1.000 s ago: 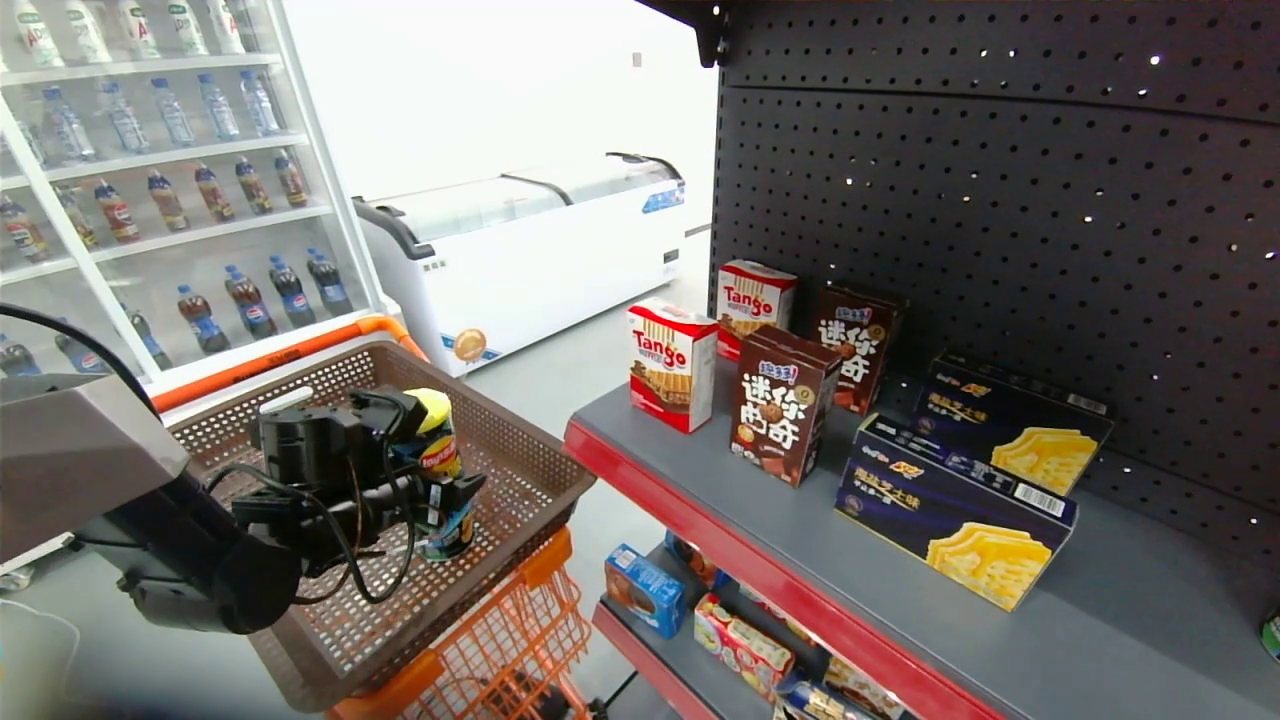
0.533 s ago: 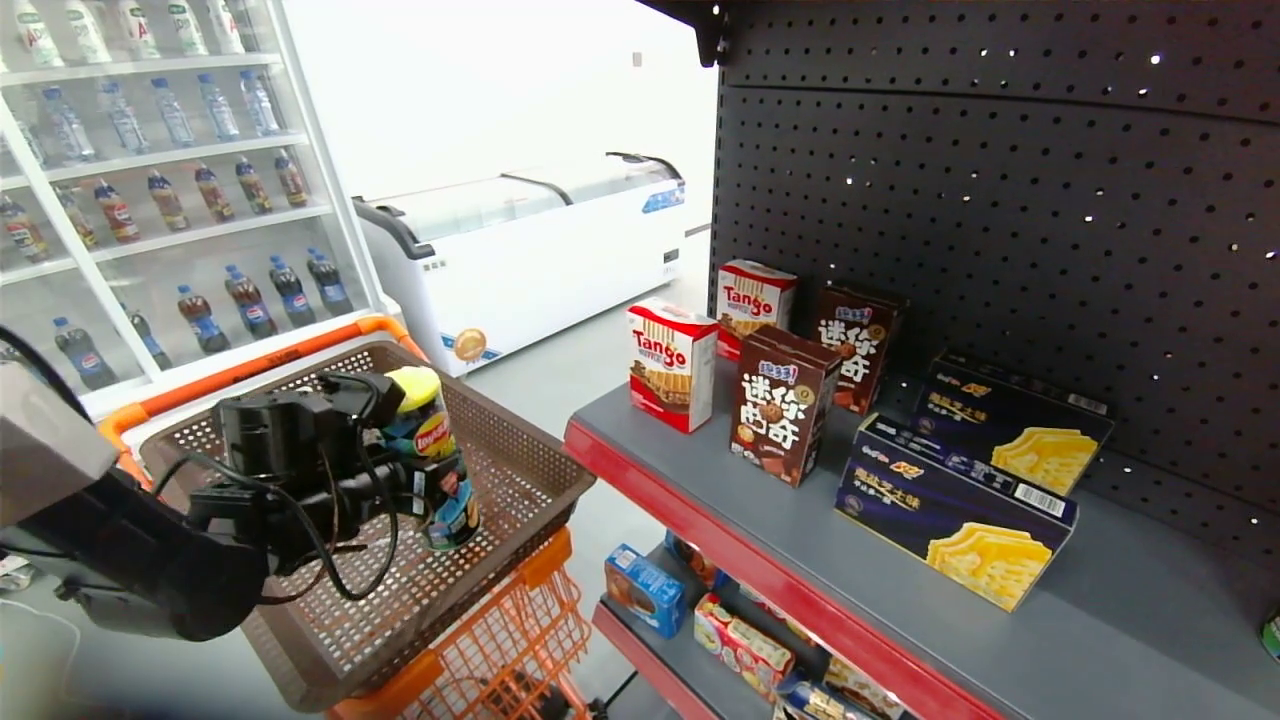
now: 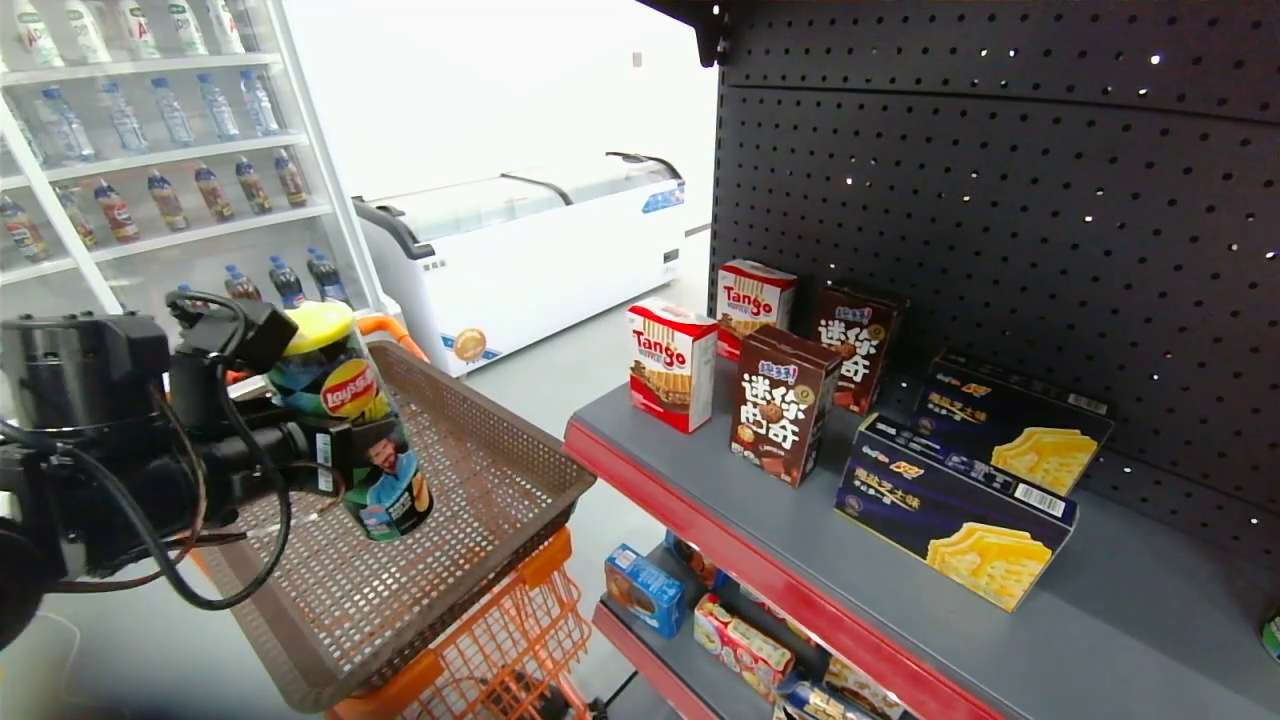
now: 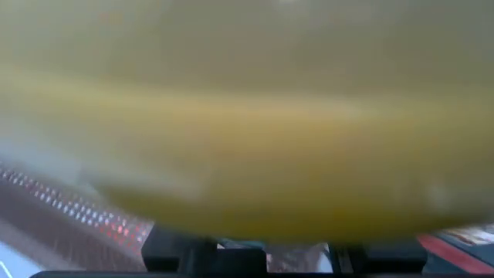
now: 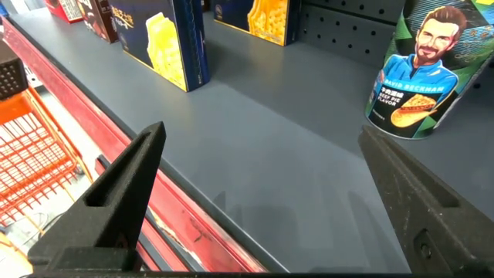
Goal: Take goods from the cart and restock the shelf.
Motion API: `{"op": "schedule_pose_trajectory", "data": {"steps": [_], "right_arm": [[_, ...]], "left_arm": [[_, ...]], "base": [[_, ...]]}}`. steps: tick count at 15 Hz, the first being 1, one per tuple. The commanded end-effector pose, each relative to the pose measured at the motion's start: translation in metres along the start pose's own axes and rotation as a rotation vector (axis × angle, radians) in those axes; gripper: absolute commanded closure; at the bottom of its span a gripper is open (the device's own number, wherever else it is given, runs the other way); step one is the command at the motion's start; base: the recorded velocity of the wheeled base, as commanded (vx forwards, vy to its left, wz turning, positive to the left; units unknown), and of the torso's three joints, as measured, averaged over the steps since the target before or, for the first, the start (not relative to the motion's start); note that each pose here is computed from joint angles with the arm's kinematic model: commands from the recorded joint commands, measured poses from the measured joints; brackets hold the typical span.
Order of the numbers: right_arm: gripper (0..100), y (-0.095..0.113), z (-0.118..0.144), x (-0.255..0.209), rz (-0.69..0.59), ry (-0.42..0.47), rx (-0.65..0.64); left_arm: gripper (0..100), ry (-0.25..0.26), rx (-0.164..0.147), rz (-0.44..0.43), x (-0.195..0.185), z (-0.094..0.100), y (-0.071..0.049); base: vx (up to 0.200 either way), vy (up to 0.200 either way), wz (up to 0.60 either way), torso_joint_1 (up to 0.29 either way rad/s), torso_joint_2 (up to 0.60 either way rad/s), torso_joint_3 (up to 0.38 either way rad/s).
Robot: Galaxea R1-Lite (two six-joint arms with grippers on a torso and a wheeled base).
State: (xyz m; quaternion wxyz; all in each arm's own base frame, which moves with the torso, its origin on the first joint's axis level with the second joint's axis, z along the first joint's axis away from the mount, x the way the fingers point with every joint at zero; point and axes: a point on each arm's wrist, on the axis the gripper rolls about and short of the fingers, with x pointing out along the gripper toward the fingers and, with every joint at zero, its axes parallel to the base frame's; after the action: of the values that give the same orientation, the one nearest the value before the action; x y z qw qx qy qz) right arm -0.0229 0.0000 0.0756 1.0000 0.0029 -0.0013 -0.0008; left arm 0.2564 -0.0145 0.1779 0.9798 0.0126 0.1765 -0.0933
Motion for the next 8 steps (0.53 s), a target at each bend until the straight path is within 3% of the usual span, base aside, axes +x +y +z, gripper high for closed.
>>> {"op": "schedule_pose_trajectory", "data": {"steps": [1, 2, 5, 8], "right_arm": [[0, 0.000, 0.000, 0.000, 0.000, 0.003, 0.000], [0, 0.000, 0.000, 0.000, 0.000, 0.001, 0.000], [0, 0.000, 0.000, 0.000, 0.000, 0.001, 0.000], [0, 0.000, 0.000, 0.000, 0.000, 0.001, 0.000]], "left_arm": [[100, -0.060, -0.066, -0.036, -0.061, 0.011, -0.013], [100, -0.076, -0.078, -0.063, -0.070, 0.011, -0.019], [100, -0.108, -0.058, -0.087, -0.105, -0.006, -0.023], [100, -0.084, -0.062, -0.112, -0.129, -0.029, -0.027]], "base": [[0.000, 0.000, 0.00, 0.000, 0.00, 0.000], [0.000, 0.000, 0.00, 0.000, 0.00, 0.000], [0.000, 0.000, 0.00, 0.000, 0.00, 0.000], [0.000, 0.000, 0.00, 0.000, 0.00, 0.000]]}}
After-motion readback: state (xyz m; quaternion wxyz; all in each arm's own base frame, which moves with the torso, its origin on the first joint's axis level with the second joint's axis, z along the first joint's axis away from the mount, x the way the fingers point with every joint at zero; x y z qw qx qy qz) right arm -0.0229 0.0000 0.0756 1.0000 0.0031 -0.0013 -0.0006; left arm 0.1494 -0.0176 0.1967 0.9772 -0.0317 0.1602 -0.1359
